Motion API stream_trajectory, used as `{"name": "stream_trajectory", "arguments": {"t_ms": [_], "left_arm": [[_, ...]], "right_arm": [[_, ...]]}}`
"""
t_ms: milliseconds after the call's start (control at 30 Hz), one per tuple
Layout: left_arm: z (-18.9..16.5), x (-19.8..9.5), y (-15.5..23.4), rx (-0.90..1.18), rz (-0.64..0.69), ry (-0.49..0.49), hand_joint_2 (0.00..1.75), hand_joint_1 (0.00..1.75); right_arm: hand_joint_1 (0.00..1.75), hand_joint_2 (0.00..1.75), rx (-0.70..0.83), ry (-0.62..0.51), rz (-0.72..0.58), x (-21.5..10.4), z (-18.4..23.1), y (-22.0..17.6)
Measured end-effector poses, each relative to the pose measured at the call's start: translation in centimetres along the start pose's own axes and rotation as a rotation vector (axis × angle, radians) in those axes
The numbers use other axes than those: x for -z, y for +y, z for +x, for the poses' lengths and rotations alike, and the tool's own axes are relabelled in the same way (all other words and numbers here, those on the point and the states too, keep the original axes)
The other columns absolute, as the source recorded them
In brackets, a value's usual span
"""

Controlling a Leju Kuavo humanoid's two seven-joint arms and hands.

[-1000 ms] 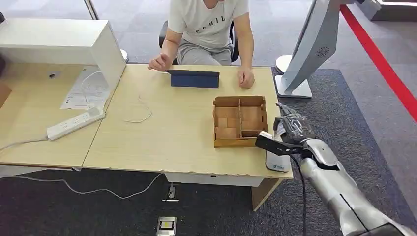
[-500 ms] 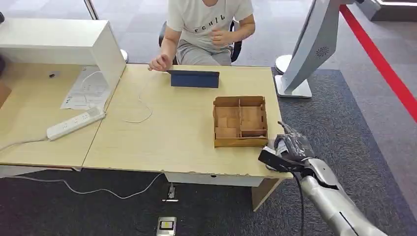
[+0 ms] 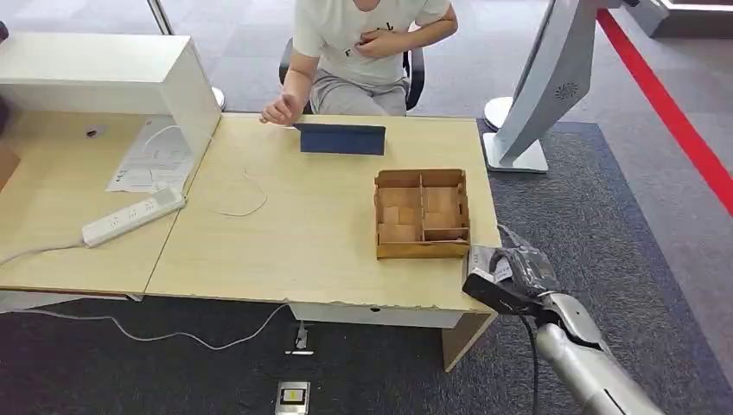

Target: Pass the card to the sensor for recognition and then transmit it.

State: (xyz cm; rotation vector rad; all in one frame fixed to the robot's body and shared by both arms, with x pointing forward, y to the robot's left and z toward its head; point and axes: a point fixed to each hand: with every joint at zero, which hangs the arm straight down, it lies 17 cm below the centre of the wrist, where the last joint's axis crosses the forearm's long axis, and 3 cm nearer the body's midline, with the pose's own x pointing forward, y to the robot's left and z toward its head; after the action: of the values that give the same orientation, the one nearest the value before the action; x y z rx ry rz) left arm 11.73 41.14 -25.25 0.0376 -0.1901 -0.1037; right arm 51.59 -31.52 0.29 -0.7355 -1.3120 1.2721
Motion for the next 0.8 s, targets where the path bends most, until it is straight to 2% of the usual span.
{"name": "stream_trajectory", "arguments": {"t_ms": [167,300,433,533,633,800], "left_arm": [[0.0,0.0,-0.2,0.003,-0.011,0.0,0.0,0.0],[0.1,-0.1,-0.5,0.01,-0.023,-0.002,0.0,0.0],[0.2,-0.2,-1.0,0.034,-0.048,-0.015,0.0,0.0],[0.4,-0.2,-1.3,0.059,-0.067,-0.026,0.0,0.0],[0.2,-0.3,-1.4,0.076,-0.071,-0.023,0.0,0.0],[0.1,-0.3,-1.4,0.084,-0.072,-0.023,0.0,0.0]], "right_arm": [[1.75,1.75,0.001,-0.02,-0.01,0.1,0.4,-0.3],[1.75,1.75,-0.007,-0.061,-0.053,1.2,1.8,-2.5],[1.75,1.75,-0.058,-0.116,-0.12,3.0,3.9,-6.7],[1.75,1.75,-0.121,-0.173,-0.2,4.8,6.5,-11.9],[1.75,1.75,-0.117,-0.186,-0.244,5.9,8.2,-15.7],[1.75,1.75,-0.139,-0.229,-0.28,6.7,10.8,-18.9]]}}
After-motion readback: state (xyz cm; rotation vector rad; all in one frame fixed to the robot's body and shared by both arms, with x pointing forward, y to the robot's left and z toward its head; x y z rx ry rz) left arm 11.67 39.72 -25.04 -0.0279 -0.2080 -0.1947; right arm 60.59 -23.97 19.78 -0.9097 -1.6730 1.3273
